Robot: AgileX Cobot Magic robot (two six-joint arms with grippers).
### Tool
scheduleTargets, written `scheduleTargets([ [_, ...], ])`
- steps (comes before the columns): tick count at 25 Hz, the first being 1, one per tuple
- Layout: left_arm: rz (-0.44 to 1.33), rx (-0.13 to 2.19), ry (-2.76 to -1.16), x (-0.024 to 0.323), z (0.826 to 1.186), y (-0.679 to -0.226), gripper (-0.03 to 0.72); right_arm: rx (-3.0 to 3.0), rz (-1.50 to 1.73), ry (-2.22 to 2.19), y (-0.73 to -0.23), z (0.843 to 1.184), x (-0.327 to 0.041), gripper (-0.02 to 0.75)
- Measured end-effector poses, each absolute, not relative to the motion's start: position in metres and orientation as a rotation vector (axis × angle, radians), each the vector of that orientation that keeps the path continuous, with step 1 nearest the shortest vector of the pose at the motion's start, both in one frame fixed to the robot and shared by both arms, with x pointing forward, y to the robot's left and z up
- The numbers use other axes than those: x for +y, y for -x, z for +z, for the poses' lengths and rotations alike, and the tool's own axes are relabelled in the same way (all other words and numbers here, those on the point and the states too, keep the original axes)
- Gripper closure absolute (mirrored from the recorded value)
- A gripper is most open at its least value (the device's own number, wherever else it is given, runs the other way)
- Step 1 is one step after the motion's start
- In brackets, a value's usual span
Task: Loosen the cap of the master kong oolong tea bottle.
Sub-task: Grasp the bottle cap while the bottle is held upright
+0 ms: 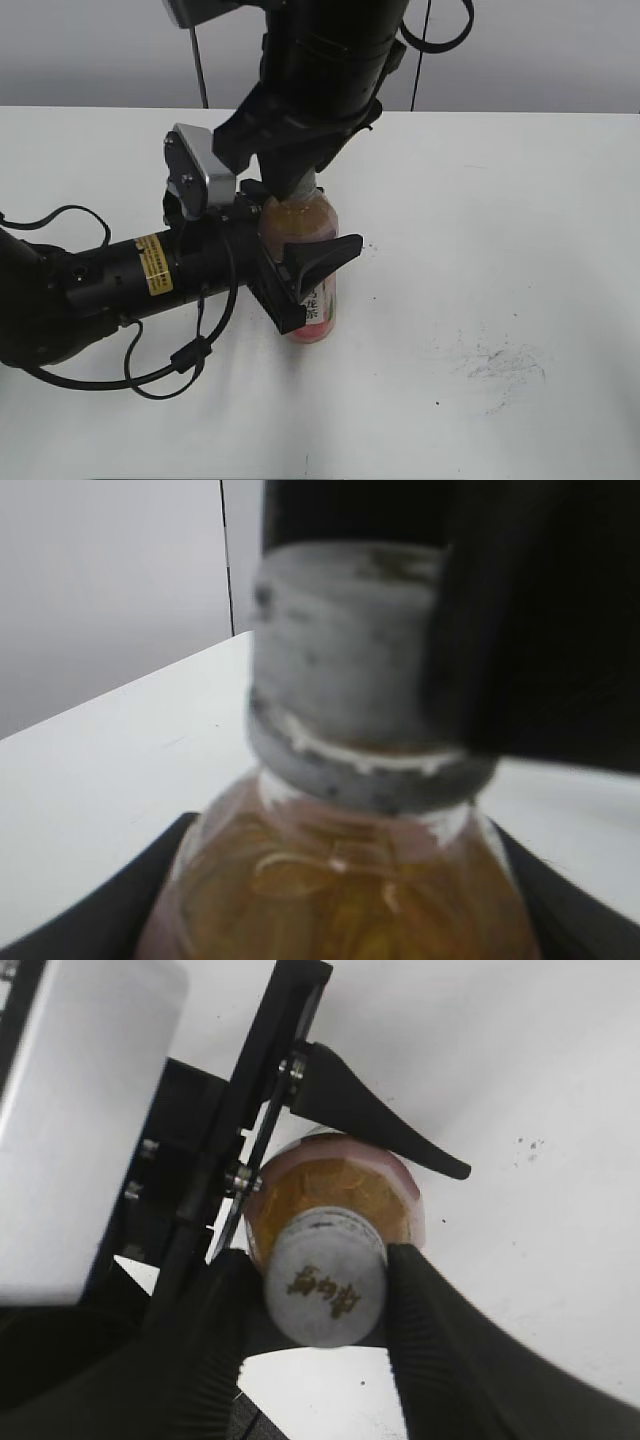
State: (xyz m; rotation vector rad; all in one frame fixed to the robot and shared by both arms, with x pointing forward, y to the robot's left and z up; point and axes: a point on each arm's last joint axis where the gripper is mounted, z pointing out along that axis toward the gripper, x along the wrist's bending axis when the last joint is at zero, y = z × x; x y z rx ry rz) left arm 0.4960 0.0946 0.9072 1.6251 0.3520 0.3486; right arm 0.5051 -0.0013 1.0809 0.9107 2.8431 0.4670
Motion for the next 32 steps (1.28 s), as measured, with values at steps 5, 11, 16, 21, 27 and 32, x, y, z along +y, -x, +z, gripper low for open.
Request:
scheduleTargets([
  [5, 0.349, 0.352, -1.625, 0.0946, 0.9072, -0.496, 0.243, 2.853, 0.441, -0.893, -0.5072, 1.0754, 0.0004, 0.421],
  [11, 0.348, 0.352, -1.625, 0.0946, 0.9072, -0.496, 0.243, 2.88, 0.403, -0.737, -0.5089, 1.0724, 0.0005, 0.461],
  [16, 0.353, 0.348, -1.626, 0.0946, 0.9072, -0.496, 0.243, 2.926, 0.334, -0.137, -0.5092, 1.0726, 0.0, 0.461],
  [21, 0.358, 0.331, -1.632, 0.0943, 0.907, -0.4955, 0.243, 2.769, 0.222, 0.784, -0.5091, 1.0732, -0.0001, 0.461],
  [27, 0.363, 0.322, -1.634, 0.0942, 0.907, -0.4953, 0.243, 2.207, 0.067, 1.789, -0.5086, 1.0742, 0.0007, 0.461],
  [32, 0.362, 0.324, -1.634, 0.0943, 0.907, -0.4953, 0.243, 1.798, 0.002, 2.187, -0.5079, 1.0748, 0.0021, 0.461],
])
